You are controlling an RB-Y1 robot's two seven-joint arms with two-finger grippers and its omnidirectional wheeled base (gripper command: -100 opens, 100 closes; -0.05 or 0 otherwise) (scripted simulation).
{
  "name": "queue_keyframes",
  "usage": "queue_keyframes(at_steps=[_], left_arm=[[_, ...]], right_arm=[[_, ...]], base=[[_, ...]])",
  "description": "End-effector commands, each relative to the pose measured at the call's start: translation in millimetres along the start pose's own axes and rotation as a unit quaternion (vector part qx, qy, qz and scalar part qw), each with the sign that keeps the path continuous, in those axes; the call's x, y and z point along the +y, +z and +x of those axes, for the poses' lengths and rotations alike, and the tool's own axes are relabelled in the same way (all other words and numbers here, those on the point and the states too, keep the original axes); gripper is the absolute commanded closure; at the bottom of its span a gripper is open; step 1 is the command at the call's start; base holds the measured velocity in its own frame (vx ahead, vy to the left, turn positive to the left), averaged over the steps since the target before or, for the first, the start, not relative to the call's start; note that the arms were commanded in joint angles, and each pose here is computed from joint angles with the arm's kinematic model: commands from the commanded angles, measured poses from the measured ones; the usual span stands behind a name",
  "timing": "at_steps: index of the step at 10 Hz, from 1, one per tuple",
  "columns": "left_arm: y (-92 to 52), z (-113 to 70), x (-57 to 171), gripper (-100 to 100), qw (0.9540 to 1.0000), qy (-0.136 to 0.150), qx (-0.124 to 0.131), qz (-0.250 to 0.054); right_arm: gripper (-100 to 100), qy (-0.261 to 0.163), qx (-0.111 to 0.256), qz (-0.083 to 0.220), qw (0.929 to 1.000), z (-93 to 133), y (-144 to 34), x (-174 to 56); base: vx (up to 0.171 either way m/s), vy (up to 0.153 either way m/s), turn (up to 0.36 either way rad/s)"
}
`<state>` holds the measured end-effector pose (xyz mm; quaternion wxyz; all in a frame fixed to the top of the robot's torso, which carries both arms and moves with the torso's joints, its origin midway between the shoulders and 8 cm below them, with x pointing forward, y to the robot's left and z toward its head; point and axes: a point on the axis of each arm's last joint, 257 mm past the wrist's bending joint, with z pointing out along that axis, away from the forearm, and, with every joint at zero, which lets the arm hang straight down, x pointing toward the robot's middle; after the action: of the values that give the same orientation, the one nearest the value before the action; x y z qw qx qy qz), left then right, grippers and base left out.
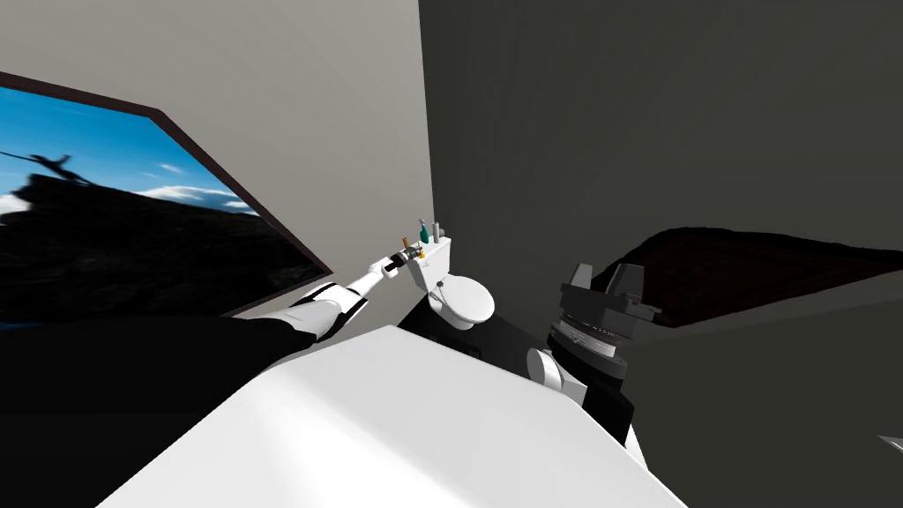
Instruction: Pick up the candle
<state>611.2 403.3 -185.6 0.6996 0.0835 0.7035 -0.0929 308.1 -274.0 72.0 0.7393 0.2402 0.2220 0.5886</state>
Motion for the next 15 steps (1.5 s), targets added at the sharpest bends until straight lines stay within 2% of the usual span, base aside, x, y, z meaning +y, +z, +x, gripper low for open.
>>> queue_keyframes(at_steps=[1,3,4,5,7,8,9,11,12,13,14,15], left_arm=[[-9.1,11.9,1,100,0.9999,-0.003,0.005,-0.013],[-20.3,19.2,-12,100,1.0000,-0.002,0.006,0.000],[-21.6,19.1,-15,100,1.0000,-0.001,0.005,0.003],[-28.8,23.4,-12,100,0.9999,-0.004,0.007,-0.012],[-40.1,30.6,-22,100,0.9999,-0.004,0.010,-0.003],[-39.4,27.1,-26,100,1.0000,-0.003,0.006,0.001],[-48.2,32.5,-20,100,0.9998,-0.005,0.011,-0.016],[-60.6,38.8,-31,100,0.9999,-0.006,0.013,-0.007],[-58.3,32.0,-36,100,1.0000,-0.004,0.007,-0.002],[-69.7,37.6,-31,100,0.9997,-0.006,0.012,-0.019],[-76.8,39.9,-38,100,0.9998,-0.006,0.013,-0.014],[-78.2,34.3,-46,100,0.9999,-0.005,0.007,-0.006]], right_arm=[[0,0.000,0.000,0.000,1.0000,0,0.0,0],[0,0.000,0.000,0.000,1.0000,0,0.0,0],[0,0.000,0.000,0.000,1.0000,0,0.0,0],[0,0.000,0.000,0.000,1.0000,0,0.0,0],[0,0.000,0.000,0.000,1.0000,0,0.0,0],[0,0.000,0.000,0.000,1.0000,0,0.0,0],[0,0.000,0.000,0.000,1.0000,0,0.0,0],[0,0.000,0.000,0.000,1.0000,0,0.0,0],[0,0.000,0.000,0.000,1.0000,0,0.0,0],[0,0.000,0.000,0.000,1.0000,0,0.0,0],[0,0.000,0.000,0.000,1.0000,0,0.0,0],[0,0.000,0.000,0.000,1.0000,0,0.0,0]], base=[[0.097,0.056,-0.046],[0.061,0.034,-0.023],[0.004,0.008,0.010],[0.043,0.029,-0.051],[0.049,0.034,-0.022],[0.010,0.006,0.013],[0.046,0.029,-0.059],[0.051,0.026,-0.016],[0.006,0.007,0.016],[0.045,0.024,-0.060],[0.057,0.040,-0.040],[0.030,0.026,0.007]])
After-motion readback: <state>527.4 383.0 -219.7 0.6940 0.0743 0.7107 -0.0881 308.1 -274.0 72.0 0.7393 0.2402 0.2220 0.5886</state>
